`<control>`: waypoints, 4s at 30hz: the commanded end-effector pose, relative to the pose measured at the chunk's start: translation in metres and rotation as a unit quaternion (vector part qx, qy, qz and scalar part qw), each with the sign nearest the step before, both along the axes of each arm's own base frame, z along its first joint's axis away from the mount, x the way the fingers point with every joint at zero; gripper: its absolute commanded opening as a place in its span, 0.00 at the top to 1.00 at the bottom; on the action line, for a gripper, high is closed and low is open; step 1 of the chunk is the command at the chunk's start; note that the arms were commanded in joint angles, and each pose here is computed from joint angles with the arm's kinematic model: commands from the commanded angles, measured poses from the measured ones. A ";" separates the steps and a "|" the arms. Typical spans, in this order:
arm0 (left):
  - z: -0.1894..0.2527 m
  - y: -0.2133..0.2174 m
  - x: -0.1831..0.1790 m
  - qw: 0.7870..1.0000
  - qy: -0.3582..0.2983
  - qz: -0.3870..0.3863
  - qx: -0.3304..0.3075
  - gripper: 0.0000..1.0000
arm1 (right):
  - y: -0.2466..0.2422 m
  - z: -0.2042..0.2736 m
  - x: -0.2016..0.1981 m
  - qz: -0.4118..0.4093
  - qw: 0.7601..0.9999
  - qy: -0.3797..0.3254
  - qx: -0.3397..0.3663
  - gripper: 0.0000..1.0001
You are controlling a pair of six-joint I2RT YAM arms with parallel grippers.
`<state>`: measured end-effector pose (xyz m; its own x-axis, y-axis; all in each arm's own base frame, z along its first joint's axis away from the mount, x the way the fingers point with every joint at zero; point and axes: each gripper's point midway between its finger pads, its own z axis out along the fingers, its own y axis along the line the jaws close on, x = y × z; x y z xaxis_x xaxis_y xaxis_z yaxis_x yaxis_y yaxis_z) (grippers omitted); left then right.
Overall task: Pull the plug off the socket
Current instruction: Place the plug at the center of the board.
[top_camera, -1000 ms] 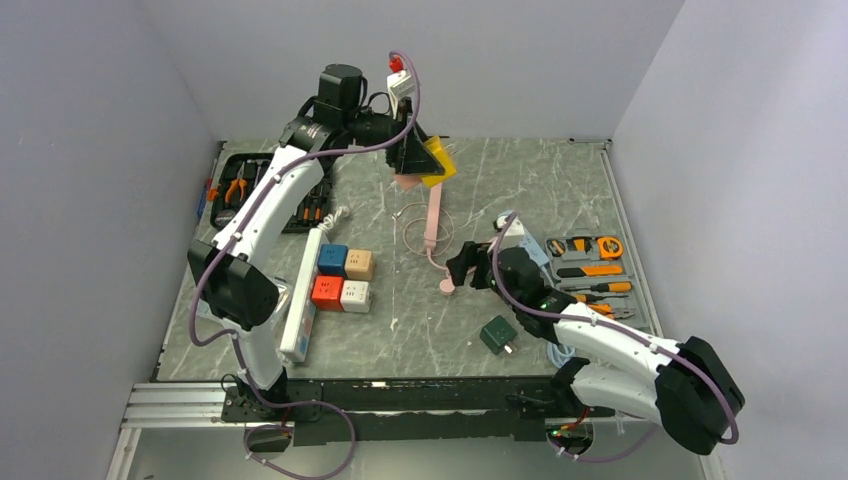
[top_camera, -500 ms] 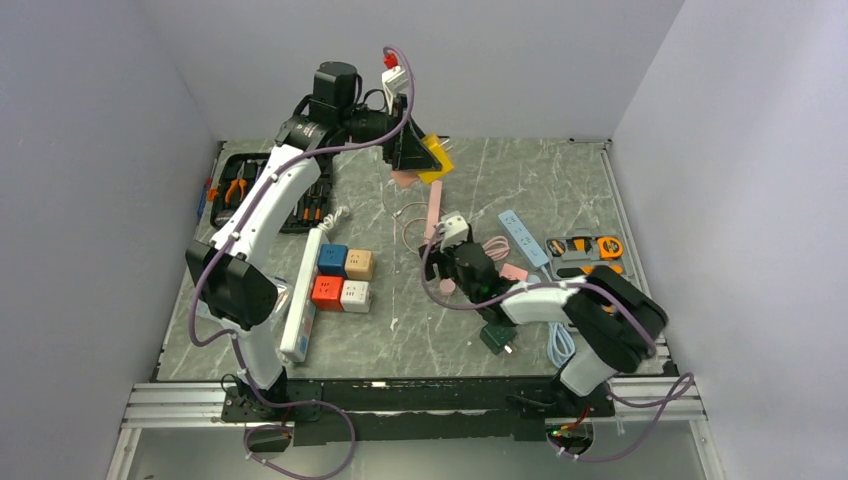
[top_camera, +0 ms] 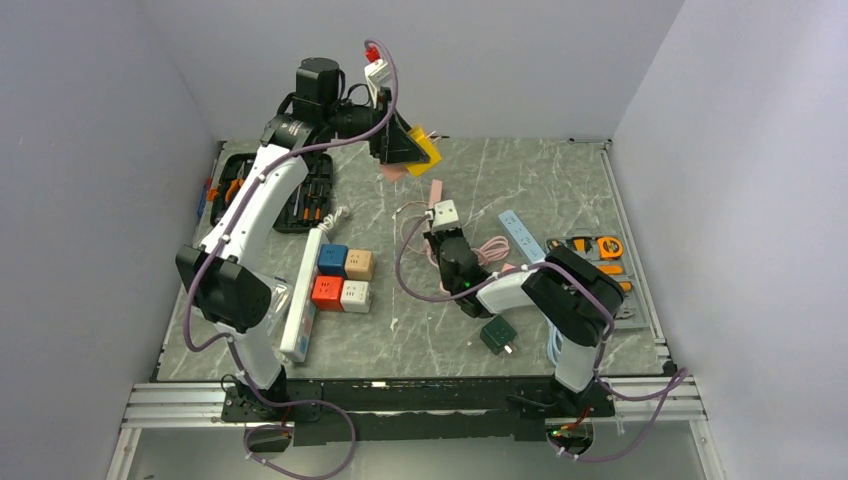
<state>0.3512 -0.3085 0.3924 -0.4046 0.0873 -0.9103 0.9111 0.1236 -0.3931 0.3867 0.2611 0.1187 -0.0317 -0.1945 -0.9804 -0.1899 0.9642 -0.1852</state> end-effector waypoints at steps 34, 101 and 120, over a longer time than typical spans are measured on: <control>0.069 0.064 -0.027 0.979 -0.180 0.095 -0.012 1.00 | -0.090 0.535 -0.161 0.187 0.880 -0.362 0.244 1.00; -0.267 0.037 -0.106 0.960 0.066 -0.070 0.263 0.01 | -0.119 0.055 -0.150 -0.090 0.945 0.301 0.089 0.28; -0.079 0.102 -0.116 0.983 0.071 -0.075 0.150 0.01 | -0.027 0.102 -0.126 0.076 0.949 0.291 0.099 0.14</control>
